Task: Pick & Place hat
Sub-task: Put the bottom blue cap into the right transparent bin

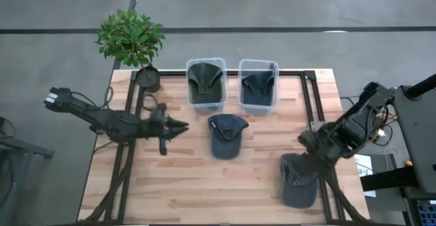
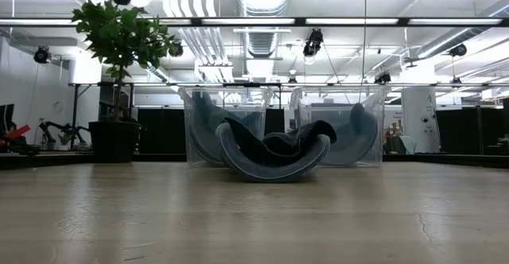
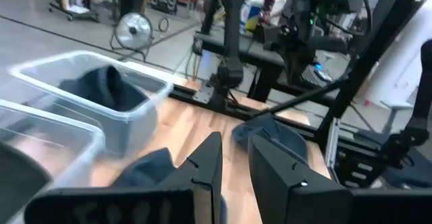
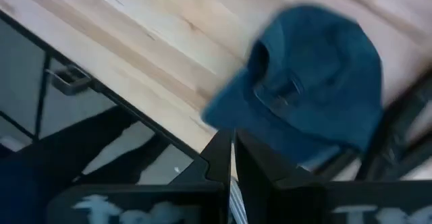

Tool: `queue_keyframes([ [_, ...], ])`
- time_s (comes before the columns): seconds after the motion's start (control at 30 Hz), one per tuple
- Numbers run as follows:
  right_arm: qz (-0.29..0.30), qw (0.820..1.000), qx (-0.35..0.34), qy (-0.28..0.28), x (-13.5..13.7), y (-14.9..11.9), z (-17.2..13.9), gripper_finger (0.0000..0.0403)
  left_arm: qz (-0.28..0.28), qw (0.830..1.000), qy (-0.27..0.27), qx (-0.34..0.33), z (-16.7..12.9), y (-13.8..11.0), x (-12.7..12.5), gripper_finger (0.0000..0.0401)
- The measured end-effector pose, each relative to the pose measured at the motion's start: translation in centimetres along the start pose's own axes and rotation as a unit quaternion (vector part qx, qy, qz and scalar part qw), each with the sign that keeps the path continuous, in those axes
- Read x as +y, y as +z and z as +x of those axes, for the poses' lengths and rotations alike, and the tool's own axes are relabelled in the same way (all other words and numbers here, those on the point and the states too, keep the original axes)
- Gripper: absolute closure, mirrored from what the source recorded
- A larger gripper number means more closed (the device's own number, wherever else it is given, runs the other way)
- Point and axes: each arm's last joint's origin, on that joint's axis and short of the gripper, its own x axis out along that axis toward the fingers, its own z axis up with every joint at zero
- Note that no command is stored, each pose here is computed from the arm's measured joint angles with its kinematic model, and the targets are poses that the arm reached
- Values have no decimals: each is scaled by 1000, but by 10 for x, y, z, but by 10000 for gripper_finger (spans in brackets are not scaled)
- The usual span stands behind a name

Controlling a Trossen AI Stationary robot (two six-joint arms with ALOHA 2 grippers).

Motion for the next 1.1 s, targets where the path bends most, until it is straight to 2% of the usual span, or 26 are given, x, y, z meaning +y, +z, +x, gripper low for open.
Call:
queue_keyframes([
  [0.27, 49, 997, 42, -50, -18, -33, 7, 385, 5, 999, -1, 34, 40, -4, -22, 335],
  [0.5, 47, 995, 46, -70, -29, -49, 20, 385, 13, 999, -2, 49, 63, -2, -37, 335],
  [0.67, 50, 995, 64, -56, -30, -55, 35, 385, 9, 999, 0, 53, 71, -2, -41, 335],
  [0.87, 61, 987, 140, -54, -32, -63, 65, 383, 1, 998, 4, 62, 76, -7, -42, 335],
  [1.0, 76, 983, 161, -36, -35, -66, 85, 365, -5, 998, 5, 64, 76, -8, -42, 335],
  [1.1, 108, 980, 159, -49, -41, -65, 95, 348, -4, 998, 6, 65, 76, -8, -42, 335],
])
